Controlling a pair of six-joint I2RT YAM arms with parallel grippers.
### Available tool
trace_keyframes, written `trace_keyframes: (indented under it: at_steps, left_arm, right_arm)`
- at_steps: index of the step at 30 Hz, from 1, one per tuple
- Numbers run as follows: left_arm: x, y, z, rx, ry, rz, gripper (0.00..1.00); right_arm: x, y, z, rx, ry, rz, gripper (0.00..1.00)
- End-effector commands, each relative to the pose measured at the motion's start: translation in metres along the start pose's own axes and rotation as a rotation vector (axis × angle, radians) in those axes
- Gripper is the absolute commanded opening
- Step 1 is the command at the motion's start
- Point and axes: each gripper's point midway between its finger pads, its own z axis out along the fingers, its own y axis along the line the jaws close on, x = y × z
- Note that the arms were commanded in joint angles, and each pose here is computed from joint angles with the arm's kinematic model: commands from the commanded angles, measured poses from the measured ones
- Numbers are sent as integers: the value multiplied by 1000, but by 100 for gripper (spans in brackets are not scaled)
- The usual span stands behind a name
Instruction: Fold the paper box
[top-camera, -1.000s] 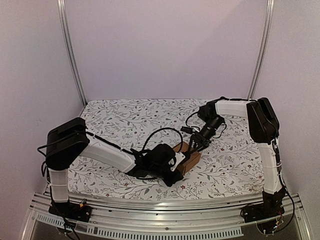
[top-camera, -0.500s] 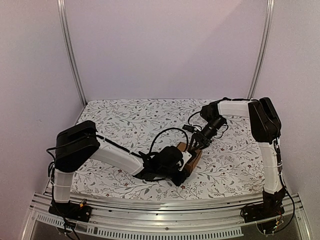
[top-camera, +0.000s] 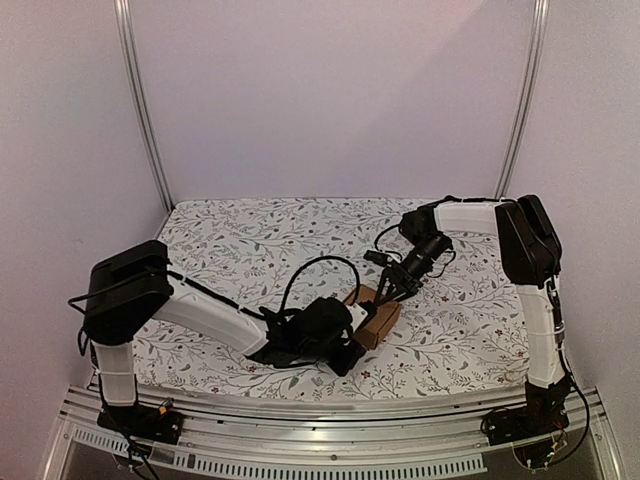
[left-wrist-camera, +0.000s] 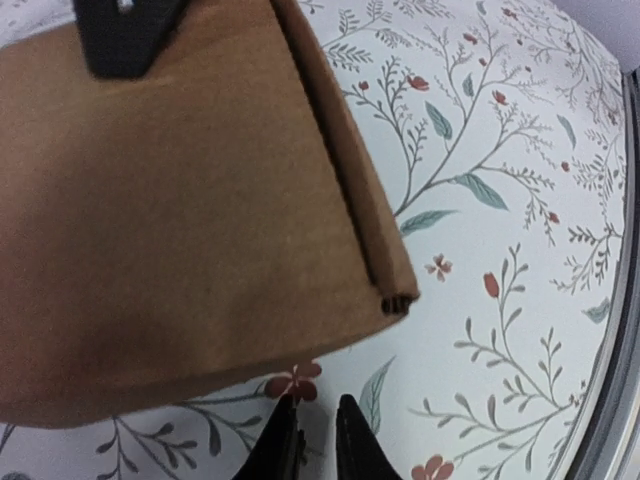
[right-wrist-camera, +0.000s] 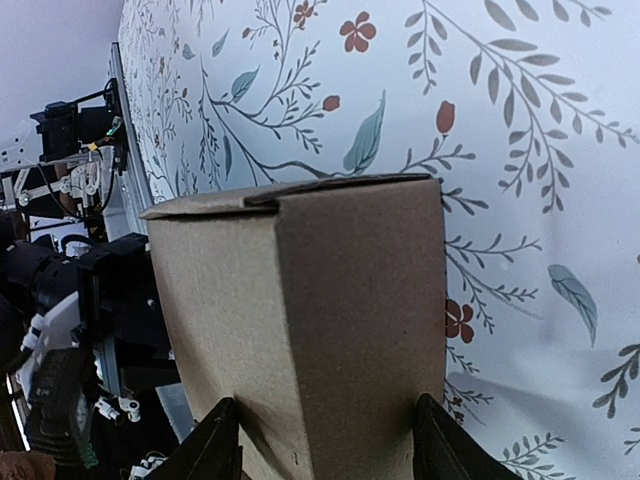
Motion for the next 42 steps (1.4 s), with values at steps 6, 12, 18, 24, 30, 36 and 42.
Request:
trace_keyframes:
  at_steps: [6,12,18,24,30,36,42]
  left_arm:
    - [30,17,-92,-2,150,120,24]
    - [33,82,-80,-121,193,7,1]
    - [22,86,-63,-99,173,25,0]
    - [19,68,-42,-5,192,10,0]
    - [12,74,-23,-31,160,8,0]
    - [-2,92,-1,-108,40,-59,0]
    - [-8,100,10,-140,-34,-75,0]
  right_arm:
    - [13,-5,12,-17,76,64,57]
    - [15,-6,12,-12,81,63,57]
    - [14,-5,11,-8,80,58,57]
    - [15,-6,12,-13,82,65,57]
    - [16,-4,14,-40,82,71,56]
    - [17,3,18,-100,87,82,55]
    - [18,4,19,-118,92,83,53]
